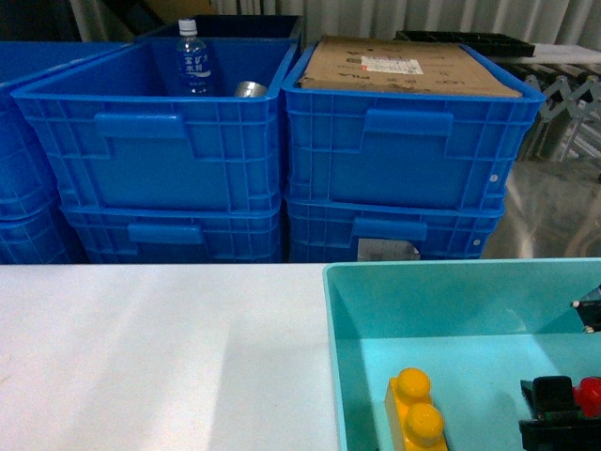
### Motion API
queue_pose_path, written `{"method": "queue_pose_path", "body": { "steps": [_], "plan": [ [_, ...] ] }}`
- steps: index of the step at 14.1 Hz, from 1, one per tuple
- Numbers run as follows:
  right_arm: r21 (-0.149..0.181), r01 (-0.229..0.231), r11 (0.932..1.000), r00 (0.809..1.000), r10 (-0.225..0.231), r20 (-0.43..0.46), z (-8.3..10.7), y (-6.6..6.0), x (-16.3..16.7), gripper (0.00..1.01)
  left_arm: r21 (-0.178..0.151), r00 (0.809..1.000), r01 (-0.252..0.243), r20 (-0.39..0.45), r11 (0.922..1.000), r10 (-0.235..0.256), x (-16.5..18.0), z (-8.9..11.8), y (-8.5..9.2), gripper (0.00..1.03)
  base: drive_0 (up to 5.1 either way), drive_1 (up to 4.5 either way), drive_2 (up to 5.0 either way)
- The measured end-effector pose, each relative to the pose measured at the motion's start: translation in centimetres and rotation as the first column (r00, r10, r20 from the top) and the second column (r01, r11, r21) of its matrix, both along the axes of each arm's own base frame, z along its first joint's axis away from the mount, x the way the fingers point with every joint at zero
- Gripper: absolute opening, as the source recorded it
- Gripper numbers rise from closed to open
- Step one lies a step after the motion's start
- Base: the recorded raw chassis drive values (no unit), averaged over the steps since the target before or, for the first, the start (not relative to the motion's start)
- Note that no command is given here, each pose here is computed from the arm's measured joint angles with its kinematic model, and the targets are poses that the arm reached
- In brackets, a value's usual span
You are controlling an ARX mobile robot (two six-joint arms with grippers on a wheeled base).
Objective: Pick red block from blue box to shelf
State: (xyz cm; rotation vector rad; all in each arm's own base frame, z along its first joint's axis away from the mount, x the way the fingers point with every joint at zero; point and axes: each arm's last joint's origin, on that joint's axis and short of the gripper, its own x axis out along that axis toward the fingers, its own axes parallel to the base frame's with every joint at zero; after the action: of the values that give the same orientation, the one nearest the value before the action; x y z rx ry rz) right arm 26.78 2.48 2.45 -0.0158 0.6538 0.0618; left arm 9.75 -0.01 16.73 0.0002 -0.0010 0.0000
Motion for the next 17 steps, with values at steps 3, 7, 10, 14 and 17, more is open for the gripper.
{"method": "queue_pose_path", "body": {
  "steps": [3,7,10,14,17],
  "plan": [
    [0.004,-0.004,1.0000,1.000,0.004,0.015,-0.3,-0.4,-0.1,0.37,0.000,1.000,0.000,0.000,1.0000,0.000,0.0,0.0,0.0,0.98,0.0,0.00,0.0],
    [-0.007,-0.068,0.9977,0.996,0.068,0.054,1.5,-0.5,-0.4,0.30,0.000,1.000,0.000,-0.001,1.0000,0.000,0.0,0.0,0.0,0.98,0.0,0.00,0.0],
    [0.015,-0.155,0.9878,0.976,0.151,0.154,7.6,-0.2,0.4,0.30,0.000,1.000,0.000,0.000,1.0000,0.000,0.0,0.0,0.0,0.98,0.0,0.00,0.0],
    [-0.033,0.045,0.9984,0.809,-0.017,0.588,20.7,-6.9,-2.0,0.29,0.000,1.000,0.000,0.000,1.0000,0.000,0.0,0.0,0.0,0.98,0.0,0.00,0.0],
    [-0.044,0.014,0.9990,0.731,0.020,0.682,22.5,-4.5,-6.0,0.29,0.000,1.000,0.000,0.000,1.0000,0.000,0.0,0.0,0.0,0.98,0.0,0.00,0.0]
  ]
}}
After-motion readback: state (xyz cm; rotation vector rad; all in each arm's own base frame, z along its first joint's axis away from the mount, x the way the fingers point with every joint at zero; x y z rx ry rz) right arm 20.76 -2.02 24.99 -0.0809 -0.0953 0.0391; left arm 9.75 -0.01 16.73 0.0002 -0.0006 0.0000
